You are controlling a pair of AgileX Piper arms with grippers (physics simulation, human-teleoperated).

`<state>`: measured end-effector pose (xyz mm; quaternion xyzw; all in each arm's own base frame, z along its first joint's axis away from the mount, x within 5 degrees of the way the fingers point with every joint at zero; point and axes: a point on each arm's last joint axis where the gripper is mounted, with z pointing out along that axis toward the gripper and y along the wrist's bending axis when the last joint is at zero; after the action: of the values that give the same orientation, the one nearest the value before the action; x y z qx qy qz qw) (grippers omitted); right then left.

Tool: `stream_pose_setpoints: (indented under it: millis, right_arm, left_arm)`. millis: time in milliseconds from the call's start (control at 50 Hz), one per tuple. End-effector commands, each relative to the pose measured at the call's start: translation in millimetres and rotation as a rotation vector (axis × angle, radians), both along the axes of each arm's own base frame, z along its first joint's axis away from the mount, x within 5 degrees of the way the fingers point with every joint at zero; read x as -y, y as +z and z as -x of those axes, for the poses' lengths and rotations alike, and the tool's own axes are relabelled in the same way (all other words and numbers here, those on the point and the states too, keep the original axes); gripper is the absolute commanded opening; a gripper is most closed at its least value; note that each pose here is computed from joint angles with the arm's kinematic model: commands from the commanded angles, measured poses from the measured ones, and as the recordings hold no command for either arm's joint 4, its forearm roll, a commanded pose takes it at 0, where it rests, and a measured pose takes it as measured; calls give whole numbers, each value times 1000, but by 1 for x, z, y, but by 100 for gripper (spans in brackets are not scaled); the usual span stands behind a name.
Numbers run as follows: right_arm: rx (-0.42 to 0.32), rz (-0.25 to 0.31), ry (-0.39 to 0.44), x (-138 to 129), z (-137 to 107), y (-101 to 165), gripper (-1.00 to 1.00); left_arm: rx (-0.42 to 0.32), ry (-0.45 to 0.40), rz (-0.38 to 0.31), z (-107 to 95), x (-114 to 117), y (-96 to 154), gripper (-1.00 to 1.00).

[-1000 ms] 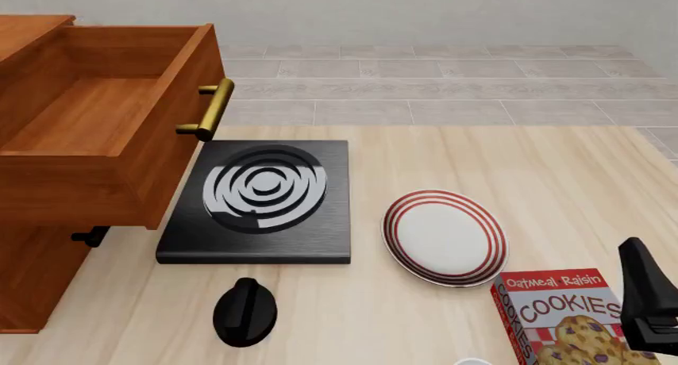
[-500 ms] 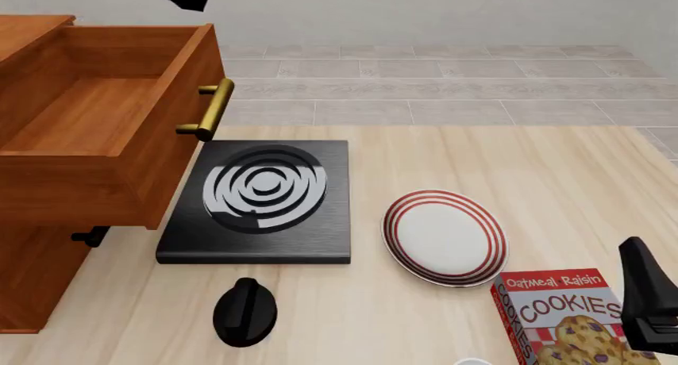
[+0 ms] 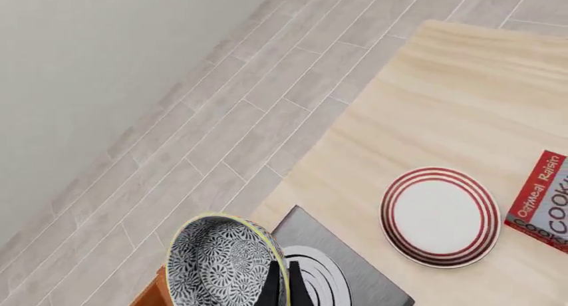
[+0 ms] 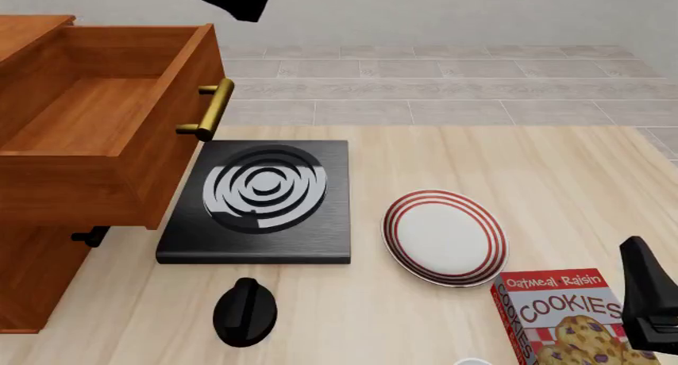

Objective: Pick the akita bowl in the top layer of the wooden cabinet and place it on the plate.

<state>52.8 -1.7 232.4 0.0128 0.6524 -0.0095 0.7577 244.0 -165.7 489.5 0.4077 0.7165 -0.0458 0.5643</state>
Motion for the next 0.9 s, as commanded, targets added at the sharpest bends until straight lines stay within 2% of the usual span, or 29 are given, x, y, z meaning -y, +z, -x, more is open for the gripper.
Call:
stream_pose_setpoints:
  millis: [20, 700, 900]
  right_arm:
    - [0, -1, 1, 0, 0, 0, 100]
    - [1, -33, 2, 0, 1, 3, 100]
    - [-2, -36, 8, 0, 1, 2, 100]
  left_arm:
    - [8, -38, 18, 2, 15, 0, -100]
    - [-16, -128, 24, -7, 63, -36, -100]
    - [-24, -133, 29, -11, 70, -48, -100]
